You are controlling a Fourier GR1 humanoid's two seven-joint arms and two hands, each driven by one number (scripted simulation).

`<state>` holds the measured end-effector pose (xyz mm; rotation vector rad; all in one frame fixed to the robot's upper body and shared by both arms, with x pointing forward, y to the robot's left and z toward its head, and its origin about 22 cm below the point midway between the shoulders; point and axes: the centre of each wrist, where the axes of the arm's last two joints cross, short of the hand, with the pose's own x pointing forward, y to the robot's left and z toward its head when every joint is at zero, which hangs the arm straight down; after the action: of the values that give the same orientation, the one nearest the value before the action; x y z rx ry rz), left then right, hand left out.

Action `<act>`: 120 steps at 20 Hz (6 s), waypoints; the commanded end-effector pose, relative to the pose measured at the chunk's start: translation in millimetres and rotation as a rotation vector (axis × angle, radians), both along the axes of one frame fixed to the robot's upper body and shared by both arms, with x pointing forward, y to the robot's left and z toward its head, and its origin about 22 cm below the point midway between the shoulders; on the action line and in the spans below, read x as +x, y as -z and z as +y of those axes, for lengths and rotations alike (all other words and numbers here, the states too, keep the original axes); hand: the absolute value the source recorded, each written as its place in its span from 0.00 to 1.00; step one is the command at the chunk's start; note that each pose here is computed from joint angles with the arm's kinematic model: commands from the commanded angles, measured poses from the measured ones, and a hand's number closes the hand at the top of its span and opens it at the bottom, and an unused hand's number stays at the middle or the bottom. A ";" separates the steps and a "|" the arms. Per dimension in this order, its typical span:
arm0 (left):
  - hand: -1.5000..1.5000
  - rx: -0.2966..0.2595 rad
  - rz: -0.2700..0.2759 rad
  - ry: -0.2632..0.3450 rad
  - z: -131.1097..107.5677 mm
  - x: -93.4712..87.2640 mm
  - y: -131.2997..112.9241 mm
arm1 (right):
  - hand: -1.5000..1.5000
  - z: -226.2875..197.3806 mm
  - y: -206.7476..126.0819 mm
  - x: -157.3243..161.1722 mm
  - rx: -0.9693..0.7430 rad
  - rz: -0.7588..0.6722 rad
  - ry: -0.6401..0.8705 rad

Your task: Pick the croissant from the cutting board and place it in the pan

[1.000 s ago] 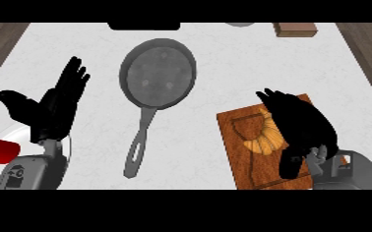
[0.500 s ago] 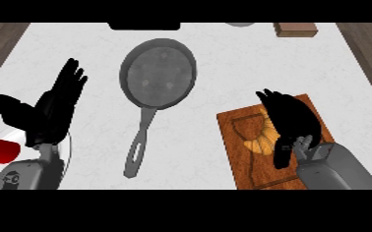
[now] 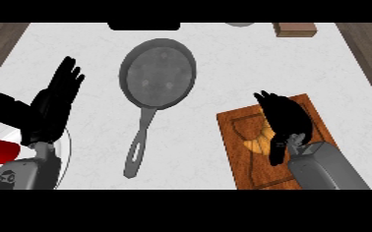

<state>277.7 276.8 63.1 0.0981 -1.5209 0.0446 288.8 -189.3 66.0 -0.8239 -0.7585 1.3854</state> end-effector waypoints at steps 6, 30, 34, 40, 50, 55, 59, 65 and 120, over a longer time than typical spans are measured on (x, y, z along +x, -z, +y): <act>0.50 0.009 -0.001 -0.002 -3.2 -9.1 2.6 | 0.00 9.4 40.5 12.8 0.022 0.032 0.011; 0.50 0.002 -0.024 0.107 -30.0 10.1 -2.7 | 1.00 125.6 2.4 24.4 0.149 -0.235 0.008; 0.50 0.000 -0.018 0.174 -47.2 15.5 -5.8 | 1.00 155.3 -35.8 29.8 0.089 -0.432 0.063; 0.50 0.007 -0.007 0.211 -54.0 21.9 -6.0 | 1.00 204.9 -97.9 29.6 -0.047 -0.749 0.126; 0.50 0.023 -0.026 0.224 -65.0 28.8 -7.6 | 1.00 235.9 -158.6 46.6 -0.040 -0.887 0.267; 0.50 0.011 -0.012 0.200 -60.7 34.7 -9.4 | 1.00 239.8 -168.4 59.2 -0.024 -0.920 0.365; 0.50 -0.006 -0.016 0.172 -59.9 30.6 -4.9 | 1.00 243.6 -174.5 64.0 -0.005 -0.927 0.403; 0.50 0.014 -0.015 0.123 -33.5 31.0 -9.0 | 1.00 233.3 -155.9 81.0 0.062 -0.955 0.448; 0.50 0.002 0.008 -0.017 -6.5 -0.5 28.1 | 0.00 117.2 27.7 -74.7 1.151 -0.946 0.555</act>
<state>278.9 274.1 44.3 0.1137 -1.5122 0.0536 247.0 -64.2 36.5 -0.6114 -1.6411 -0.0905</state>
